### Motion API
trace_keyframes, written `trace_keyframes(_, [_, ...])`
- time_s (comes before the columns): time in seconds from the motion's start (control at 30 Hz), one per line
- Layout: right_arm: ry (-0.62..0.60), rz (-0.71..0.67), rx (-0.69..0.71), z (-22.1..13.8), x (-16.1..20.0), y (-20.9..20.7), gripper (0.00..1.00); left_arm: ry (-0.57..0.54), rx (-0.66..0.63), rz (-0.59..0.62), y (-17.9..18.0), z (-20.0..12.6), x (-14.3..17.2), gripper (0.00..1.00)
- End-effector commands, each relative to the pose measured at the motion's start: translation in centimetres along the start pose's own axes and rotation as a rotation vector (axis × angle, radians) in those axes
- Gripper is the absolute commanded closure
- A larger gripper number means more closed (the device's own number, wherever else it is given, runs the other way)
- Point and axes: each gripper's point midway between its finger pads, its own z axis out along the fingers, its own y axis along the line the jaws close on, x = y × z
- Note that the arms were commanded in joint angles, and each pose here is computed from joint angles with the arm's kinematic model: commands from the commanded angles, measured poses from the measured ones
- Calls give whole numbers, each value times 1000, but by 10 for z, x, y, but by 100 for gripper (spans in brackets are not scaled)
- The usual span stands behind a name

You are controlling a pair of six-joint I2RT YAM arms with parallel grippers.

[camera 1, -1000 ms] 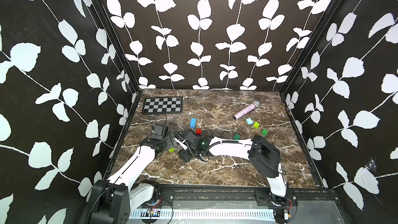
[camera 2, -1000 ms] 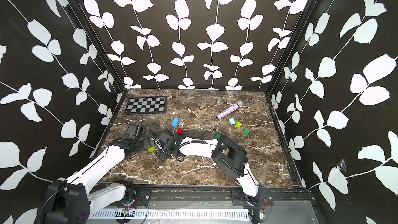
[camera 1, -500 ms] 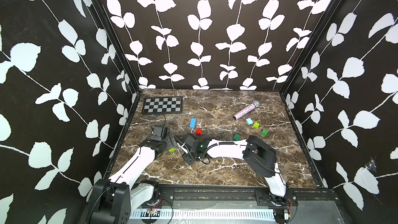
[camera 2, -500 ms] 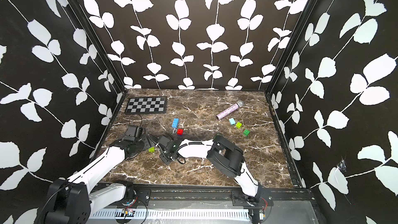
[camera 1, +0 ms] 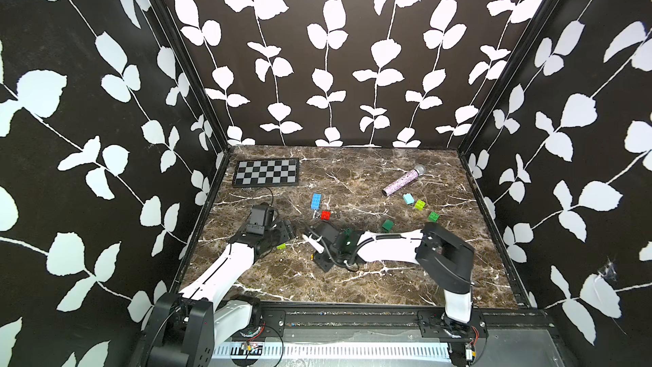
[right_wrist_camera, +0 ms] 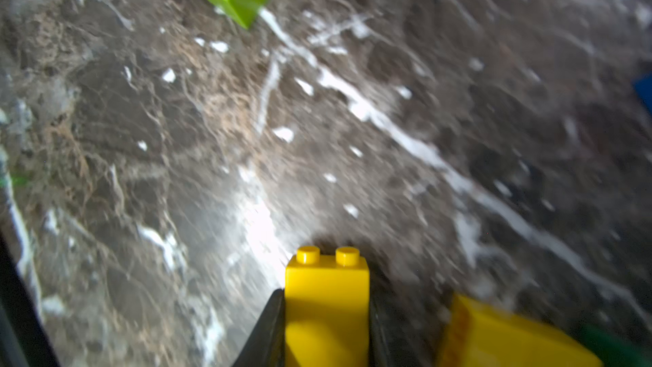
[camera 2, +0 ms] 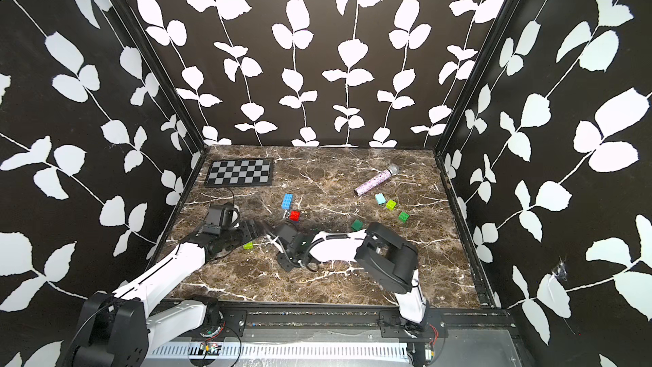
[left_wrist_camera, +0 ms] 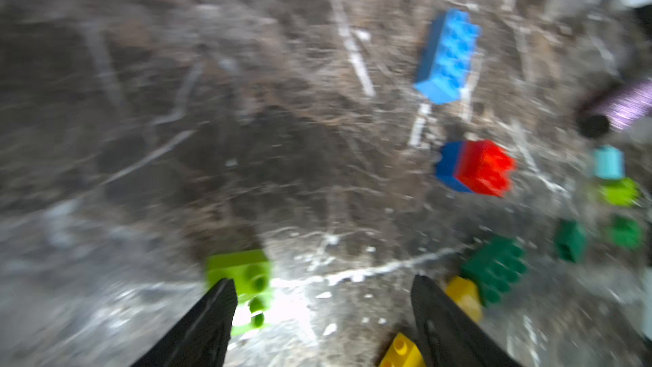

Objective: Assemble the letter h with lego
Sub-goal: Adjust the lego brick at the center of the board.

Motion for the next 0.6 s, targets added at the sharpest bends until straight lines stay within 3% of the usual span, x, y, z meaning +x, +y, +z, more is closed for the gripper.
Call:
trace_keyframes(0.0, [-134,32,-153,-26,-22,-7,100,48,259,103,-55,3,9,22])
trace_keyframes(0.1, [-207,2,-228,-46,-25,-17,100,128,407,189,-98,5,26,22])
trace_keyframes(0.2, [-273,-29,-285,-64,-33,-25,100,209,537,189,-125,6,37,27])
trace_keyframes(0.3, [-322,-86,-323,-80,-37,-26,100,288,556,159,-132,15,43,31])
trace_keyframes(0.57, [-392,-119,-319,-87,-40,-29,100,364,552,148,-144,16,57,42])
